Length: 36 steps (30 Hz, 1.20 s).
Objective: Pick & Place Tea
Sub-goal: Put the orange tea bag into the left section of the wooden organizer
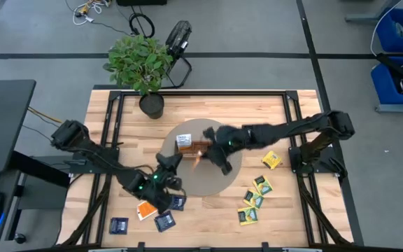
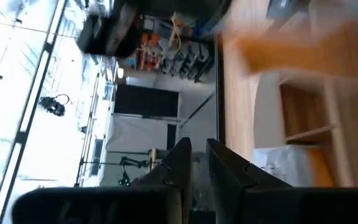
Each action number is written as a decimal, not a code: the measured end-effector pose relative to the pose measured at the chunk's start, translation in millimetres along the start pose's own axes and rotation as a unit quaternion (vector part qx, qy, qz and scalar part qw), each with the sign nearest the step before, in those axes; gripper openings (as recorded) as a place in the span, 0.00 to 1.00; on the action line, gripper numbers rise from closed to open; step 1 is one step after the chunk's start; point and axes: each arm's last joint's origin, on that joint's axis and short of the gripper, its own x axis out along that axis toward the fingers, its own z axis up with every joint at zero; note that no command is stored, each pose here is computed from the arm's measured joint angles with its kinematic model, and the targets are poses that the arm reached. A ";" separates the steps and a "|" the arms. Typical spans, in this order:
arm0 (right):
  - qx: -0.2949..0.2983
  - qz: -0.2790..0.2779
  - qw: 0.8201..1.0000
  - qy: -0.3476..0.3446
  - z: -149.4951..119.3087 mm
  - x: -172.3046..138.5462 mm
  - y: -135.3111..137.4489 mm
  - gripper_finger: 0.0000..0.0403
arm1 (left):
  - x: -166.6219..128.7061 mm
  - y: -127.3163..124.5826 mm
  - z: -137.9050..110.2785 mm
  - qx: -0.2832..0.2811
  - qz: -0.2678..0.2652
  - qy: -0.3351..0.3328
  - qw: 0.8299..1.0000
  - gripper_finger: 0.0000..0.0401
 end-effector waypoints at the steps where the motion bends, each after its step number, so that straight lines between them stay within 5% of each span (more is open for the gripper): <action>1: 0.024 -0.008 1.000 0.001 1.4 -2.6 -8.0 0.00 | -4.5 -0.9 -0.1 -0.007 0.000 -0.005 1.000 0.14; 9: 0.168 0.013 0.985 0.029 14.9 -20.9 -59.5 0.00 | -36.7 -6.8 -0.7 -0.045 -0.011 -0.049 0.998 0.14; 16: 0.217 0.052 0.967 0.122 14.3 10.2 -79.7 0.00 | -57.7 -10.6 -3.7 -0.064 -0.024 -0.079 0.995 0.14; 24: 0.223 0.054 0.949 0.217 15.0 43.9 -94.5 0.00 | -69.2 -12.5 -5.5 -0.087 -0.035 -0.095 0.991 0.14; 36: 0.217 0.069 0.940 0.256 17.0 64.4 -102.8 0.00 | -70.0 -12.7 -6.0 -0.092 -0.037 -0.096 0.990 0.14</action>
